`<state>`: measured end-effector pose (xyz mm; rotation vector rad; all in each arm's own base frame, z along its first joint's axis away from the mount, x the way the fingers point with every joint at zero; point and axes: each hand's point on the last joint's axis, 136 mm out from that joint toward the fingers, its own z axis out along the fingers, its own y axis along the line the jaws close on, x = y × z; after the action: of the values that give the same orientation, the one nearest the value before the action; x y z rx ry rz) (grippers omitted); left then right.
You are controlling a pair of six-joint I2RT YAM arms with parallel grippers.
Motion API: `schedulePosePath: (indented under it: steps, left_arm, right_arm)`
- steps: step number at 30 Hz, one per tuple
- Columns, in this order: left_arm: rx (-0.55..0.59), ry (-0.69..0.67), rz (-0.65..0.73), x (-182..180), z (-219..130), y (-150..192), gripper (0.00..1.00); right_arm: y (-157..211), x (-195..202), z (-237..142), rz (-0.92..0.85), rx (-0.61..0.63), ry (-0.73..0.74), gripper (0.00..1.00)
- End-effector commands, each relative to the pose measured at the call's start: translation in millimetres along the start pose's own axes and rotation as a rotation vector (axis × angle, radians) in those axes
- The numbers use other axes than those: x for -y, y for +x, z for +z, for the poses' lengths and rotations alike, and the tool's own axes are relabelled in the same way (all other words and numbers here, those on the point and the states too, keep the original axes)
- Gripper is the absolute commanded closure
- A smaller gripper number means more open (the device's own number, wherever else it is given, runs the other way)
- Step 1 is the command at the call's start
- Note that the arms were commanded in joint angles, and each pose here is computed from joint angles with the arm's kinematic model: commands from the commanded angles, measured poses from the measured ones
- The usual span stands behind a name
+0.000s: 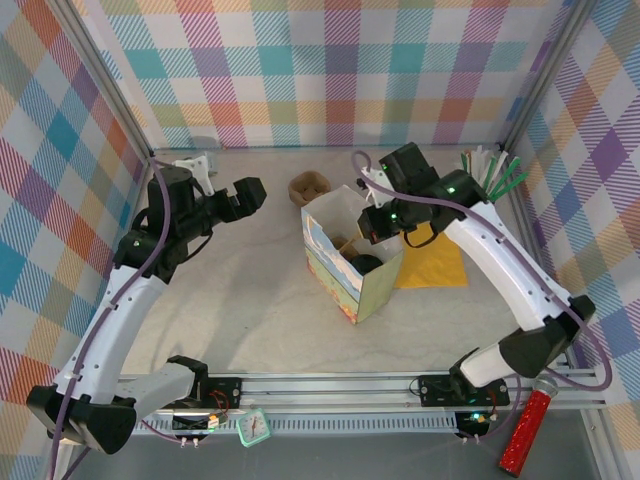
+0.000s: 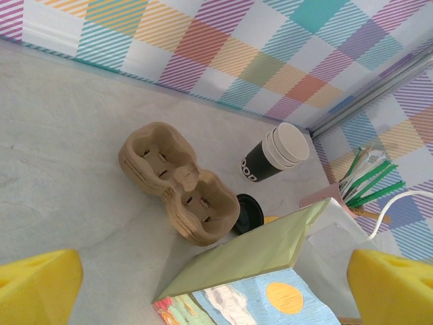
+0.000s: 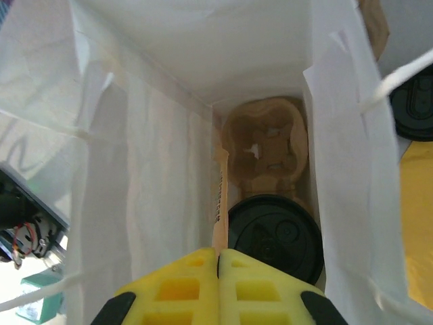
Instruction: Pack the takeout coffee
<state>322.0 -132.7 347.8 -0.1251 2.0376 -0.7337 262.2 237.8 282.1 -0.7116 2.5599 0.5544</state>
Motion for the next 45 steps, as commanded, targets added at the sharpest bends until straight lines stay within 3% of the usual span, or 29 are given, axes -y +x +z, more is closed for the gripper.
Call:
schedulePosePath:
  steps: [1,13,15,18,20,22,24,29,30,37,41,45]
  left_arm:
    - [0.006,0.01,-0.005,4,-7,3,0.0]
    - [0.002,-0.004,-0.002,0,-10,7,0.0]
    - [0.002,-0.005,-0.001,0,-11,7,0.0]
    - [0.004,-0.01,0.001,-1,-12,7,0.0]
    - [0.004,-0.01,0.002,-1,-12,7,0.0]
    - [0.003,-0.011,0.002,-1,-12,7,0.0]
    - [0.001,-0.008,0.002,-1,-10,7,0.0]
    - [-0.004,-0.001,0.001,1,-7,8,0.0]
    - [-0.005,0.0,0.0,1,-6,8,0.0]
    - [-0.016,0.019,-0.002,5,-4,9,0.0]
    - [-0.047,0.078,0.011,19,-1,13,0.0]
    - [-0.084,0.129,0.055,40,3,19,0.0]
  right_arm:
    - [-2,0,4,-0.044,-0.026,0.021,0.94]
    - [-1,3,48,-0.05,-0.129,0.008,0.9]
    - [-1,3,51,-0.048,-0.14,0.005,0.77]
    - [-4,0,47,-0.051,-0.134,0.001,0.71]
    - [-9,-2,39,-0.051,-0.115,0.001,0.51]
    - [-15,-6,28,-0.053,-0.084,-0.006,0.44]
    - [-23,-8,15,-0.054,-0.039,-0.003,0.27]
    - [-36,-15,-14,-0.059,0.052,-0.005,0.12]
    - [-38,-16,-20,-0.059,0.07,-0.008,0.0]
    - [-53,-1,-65,-0.042,0.246,0.118,0.01]
    - [-55,28,-85,0.003,0.351,0.265,0.01]
    - [-45,67,-97,0.112,0.373,0.382,0.01]
